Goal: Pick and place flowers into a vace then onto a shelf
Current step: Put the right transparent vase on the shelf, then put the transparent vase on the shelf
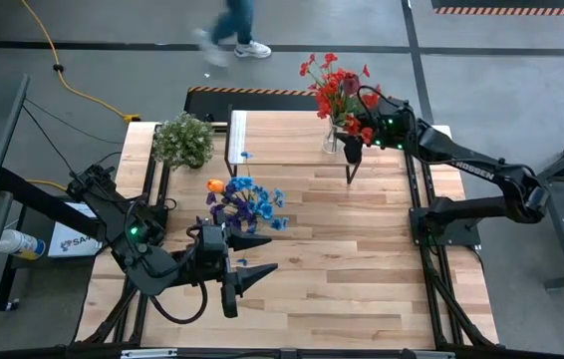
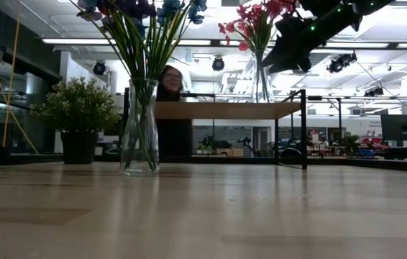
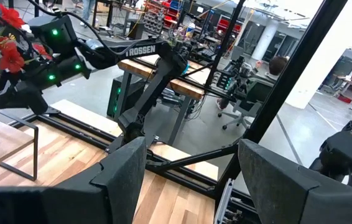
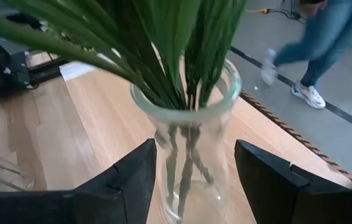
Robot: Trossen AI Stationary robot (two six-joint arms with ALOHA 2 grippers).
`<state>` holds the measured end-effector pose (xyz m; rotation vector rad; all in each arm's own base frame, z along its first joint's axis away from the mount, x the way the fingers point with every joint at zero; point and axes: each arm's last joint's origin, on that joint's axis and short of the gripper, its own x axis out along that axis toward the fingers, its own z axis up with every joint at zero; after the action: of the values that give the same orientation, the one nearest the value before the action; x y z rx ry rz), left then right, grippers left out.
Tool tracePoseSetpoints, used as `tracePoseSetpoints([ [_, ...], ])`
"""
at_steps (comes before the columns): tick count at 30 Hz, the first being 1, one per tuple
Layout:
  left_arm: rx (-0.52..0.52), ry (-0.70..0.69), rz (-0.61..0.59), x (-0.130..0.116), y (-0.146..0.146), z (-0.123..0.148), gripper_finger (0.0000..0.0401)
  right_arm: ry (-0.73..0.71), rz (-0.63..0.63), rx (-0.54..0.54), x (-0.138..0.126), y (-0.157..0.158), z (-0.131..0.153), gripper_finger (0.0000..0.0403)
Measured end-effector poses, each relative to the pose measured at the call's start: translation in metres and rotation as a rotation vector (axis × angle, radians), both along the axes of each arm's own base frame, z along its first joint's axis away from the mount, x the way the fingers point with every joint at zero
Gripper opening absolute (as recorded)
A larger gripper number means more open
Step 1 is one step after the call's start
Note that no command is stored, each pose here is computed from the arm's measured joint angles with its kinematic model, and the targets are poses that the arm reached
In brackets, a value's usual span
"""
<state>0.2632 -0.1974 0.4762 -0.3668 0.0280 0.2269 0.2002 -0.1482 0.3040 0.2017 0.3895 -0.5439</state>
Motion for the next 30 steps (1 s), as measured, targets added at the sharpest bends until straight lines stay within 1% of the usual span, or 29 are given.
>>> tracePoseSetpoints([
  [9,0.001,0.0,0.0,0.0,0.0,0.0,0.0287,0.023,0.0,0.018,-0.005,0.004,0.0,0.0214],
  [18,0.001,0.0,0.0,0.0,0.0,0.0,0.0287,-0.011,0.004,-0.006,-0.015,0.012,0.012,0.0207],
  [30,0.001,0.0,0.0,0.0,0.0,0.0,0.0287,0.041,-0.028,-0.003,-0.033,0.024,0.016,0.0218],
])
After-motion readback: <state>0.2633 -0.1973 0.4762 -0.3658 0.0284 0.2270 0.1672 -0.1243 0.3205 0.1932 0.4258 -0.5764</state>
